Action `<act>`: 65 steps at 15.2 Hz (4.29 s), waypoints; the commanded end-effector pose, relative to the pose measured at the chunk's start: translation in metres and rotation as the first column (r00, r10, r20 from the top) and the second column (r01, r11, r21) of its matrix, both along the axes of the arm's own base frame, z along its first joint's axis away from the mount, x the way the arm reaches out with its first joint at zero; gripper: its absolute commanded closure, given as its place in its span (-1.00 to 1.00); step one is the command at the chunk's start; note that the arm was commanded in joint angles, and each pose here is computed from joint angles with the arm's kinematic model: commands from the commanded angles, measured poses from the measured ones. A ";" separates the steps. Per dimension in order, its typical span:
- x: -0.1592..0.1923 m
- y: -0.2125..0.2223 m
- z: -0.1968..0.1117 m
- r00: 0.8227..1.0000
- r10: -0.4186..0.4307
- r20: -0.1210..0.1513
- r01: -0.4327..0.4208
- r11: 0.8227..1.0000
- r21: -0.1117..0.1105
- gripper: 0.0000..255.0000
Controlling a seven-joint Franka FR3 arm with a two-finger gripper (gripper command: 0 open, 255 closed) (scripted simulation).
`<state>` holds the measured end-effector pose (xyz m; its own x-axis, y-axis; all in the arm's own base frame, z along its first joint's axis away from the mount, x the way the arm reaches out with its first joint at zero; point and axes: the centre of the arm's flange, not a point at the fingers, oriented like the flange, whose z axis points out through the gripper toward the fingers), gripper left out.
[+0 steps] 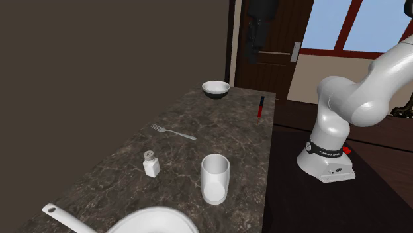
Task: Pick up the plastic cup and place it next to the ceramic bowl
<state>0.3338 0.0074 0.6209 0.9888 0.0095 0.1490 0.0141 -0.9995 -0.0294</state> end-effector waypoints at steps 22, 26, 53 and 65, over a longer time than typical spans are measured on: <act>0.121 0.179 -0.193 0.968 0.196 -0.155 -0.206 0.977 -0.053 -1.00; 0.129 0.198 -0.219 0.961 0.215 -0.171 -0.227 0.972 -0.056 -1.00; 0.129 0.197 -0.238 0.961 0.215 -0.171 -0.227 0.972 -0.056 1.00; 0.129 0.197 -0.175 0.961 0.215 -0.171 -0.227 0.972 -0.056 1.00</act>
